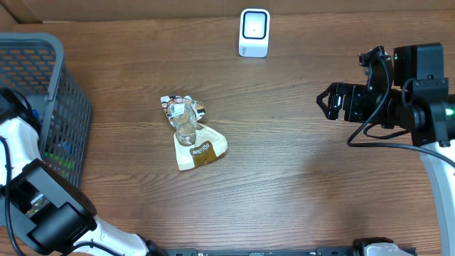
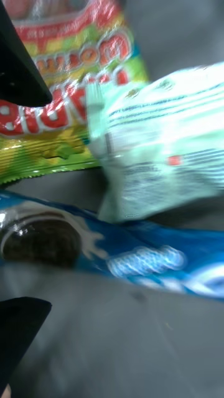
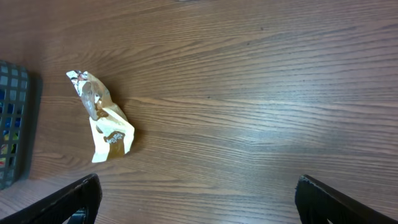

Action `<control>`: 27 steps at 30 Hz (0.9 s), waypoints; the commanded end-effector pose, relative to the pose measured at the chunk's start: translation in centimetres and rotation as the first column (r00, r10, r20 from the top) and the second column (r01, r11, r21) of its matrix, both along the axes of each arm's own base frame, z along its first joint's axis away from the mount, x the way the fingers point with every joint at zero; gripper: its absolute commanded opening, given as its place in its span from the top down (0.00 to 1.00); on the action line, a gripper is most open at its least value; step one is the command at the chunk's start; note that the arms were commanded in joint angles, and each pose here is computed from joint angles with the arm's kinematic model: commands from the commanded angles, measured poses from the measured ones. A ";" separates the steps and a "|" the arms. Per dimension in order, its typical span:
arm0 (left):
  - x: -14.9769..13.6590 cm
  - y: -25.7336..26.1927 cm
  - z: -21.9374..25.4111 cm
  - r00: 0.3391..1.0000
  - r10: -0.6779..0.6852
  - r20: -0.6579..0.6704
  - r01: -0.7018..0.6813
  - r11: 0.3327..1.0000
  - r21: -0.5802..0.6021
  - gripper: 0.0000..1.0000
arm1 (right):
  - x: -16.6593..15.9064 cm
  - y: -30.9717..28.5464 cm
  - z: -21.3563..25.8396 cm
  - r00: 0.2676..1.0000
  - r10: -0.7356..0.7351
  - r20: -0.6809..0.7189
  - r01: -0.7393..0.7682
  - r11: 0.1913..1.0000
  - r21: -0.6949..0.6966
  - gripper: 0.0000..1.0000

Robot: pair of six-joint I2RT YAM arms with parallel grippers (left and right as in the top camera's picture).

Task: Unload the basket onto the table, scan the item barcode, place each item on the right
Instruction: 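Reach the left gripper into the basket and grasp the blue Oreo pack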

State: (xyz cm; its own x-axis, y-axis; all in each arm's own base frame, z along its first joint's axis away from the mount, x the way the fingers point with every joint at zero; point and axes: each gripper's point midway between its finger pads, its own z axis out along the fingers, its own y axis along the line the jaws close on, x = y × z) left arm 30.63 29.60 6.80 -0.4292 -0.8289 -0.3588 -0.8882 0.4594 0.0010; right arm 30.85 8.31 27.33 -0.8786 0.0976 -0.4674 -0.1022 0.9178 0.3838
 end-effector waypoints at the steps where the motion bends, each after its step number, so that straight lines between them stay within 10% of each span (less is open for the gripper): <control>1: -0.7 -1.1 -2.2 0.999 -0.027 -0.030 0.026 0.999 -0.025 0.13 | 0.2 0.3 1.1 0.999 0.015 0.035 -0.015 1.000 0.006 0.00; 6: -1.2 -1.6 -3.5 0.999 -0.028 -0.034 0.027 0.999 -0.033 0.30 | 0.2 0.3 1.1 0.999 0.015 0.035 -0.015 1.000 0.006 0.00; 11: -0.9 -1.7 -3.4 0.999 -0.031 -0.023 0.030 0.999 -0.038 0.94 | 0.2 0.3 1.1 0.999 0.015 0.035 -0.015 1.000 0.006 0.00; 17: 0.5 -0.7 1.2 0.999 -0.035 0.001 0.035 0.999 -0.034 0.96 | 0.2 0.3 1.1 0.999 0.015 0.035 -0.015 1.000 0.007 0.00; 27: 1.7 -0.4 23.1 0.981 -0.062 0.183 0.044 0.994 0.103 0.96 | 0.2 0.4 1.1 0.999 0.016 0.033 -0.016 1.000 0.014 0.00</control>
